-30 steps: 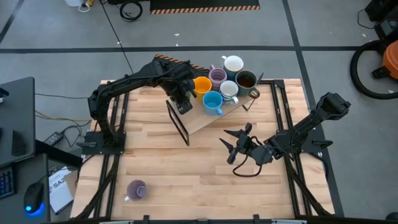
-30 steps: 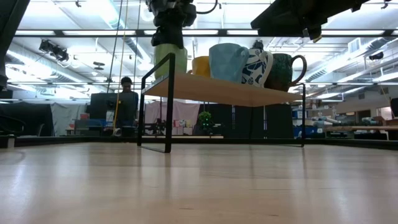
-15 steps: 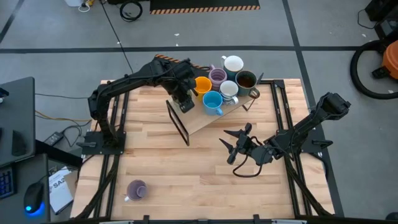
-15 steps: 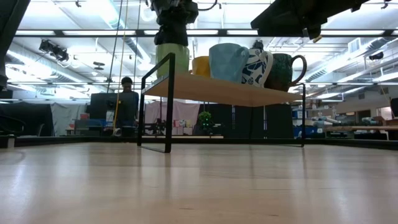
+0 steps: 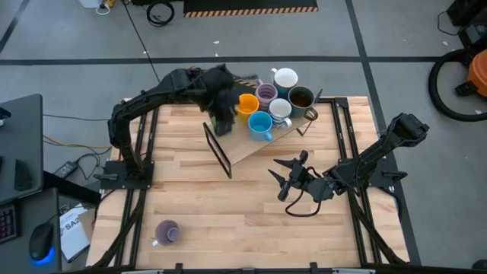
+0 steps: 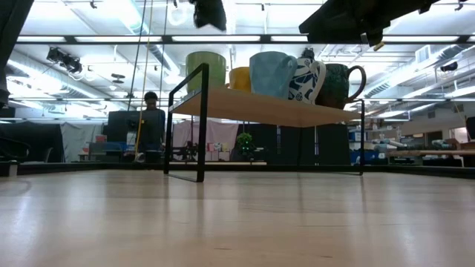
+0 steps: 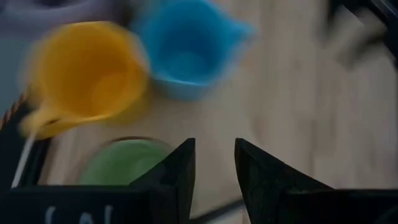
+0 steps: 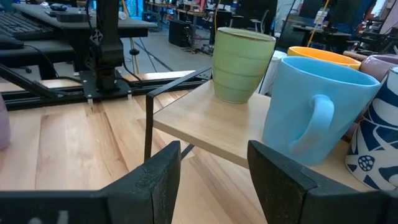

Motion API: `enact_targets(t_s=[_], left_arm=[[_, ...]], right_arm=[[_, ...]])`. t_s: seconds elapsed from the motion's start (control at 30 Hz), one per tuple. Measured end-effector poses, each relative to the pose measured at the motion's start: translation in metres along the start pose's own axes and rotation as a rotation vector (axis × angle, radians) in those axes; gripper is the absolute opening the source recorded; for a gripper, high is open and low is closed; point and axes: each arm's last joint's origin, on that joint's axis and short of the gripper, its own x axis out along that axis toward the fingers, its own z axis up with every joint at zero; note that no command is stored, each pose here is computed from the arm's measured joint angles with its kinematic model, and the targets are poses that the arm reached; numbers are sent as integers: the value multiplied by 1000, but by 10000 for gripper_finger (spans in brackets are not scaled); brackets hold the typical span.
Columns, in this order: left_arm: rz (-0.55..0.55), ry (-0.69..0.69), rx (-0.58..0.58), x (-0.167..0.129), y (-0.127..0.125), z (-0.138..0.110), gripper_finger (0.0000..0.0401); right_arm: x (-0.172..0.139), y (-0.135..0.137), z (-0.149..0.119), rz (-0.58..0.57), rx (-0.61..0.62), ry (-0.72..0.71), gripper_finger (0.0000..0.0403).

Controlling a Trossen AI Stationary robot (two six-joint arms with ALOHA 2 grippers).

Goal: Place coffee mugs
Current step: Put the purple mug on the shelf

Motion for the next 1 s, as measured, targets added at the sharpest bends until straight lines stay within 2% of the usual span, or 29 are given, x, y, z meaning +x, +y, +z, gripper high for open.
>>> enact_targets(t_s=[0.13, 0.23, 0.3, 0.43, 0.6, 0.9, 1.0], left_arm=[[-115, 50, 280, 2, -43, -5, 118], [-176, 67, 425, 3, -79, -10, 118], [-201, 71, 480, 3, -102, -13, 118], [-251, 109, 448, 0, -138, -23, 118], [-281, 191, 398, -5, -180, -42, 118], [-101, 171, 421, -19, -241, -76, 118], [-47, 153, 393, -25, -255, -88, 118]], right_arm=[[-1, 0, -1, 4, -6, 3, 192], [-1, 0, -1, 4, -11, 5, 192], [-1, 0, -1, 4, -10, 5, 192], [-1, 0, -1, 8, -14, 8, 192], [-1, 2, -2, 67, -4, 19, 192], [-1, 6, -2, 191, -12, 39, 192], [1, 8, -5, 202, -17, 44, 192]])
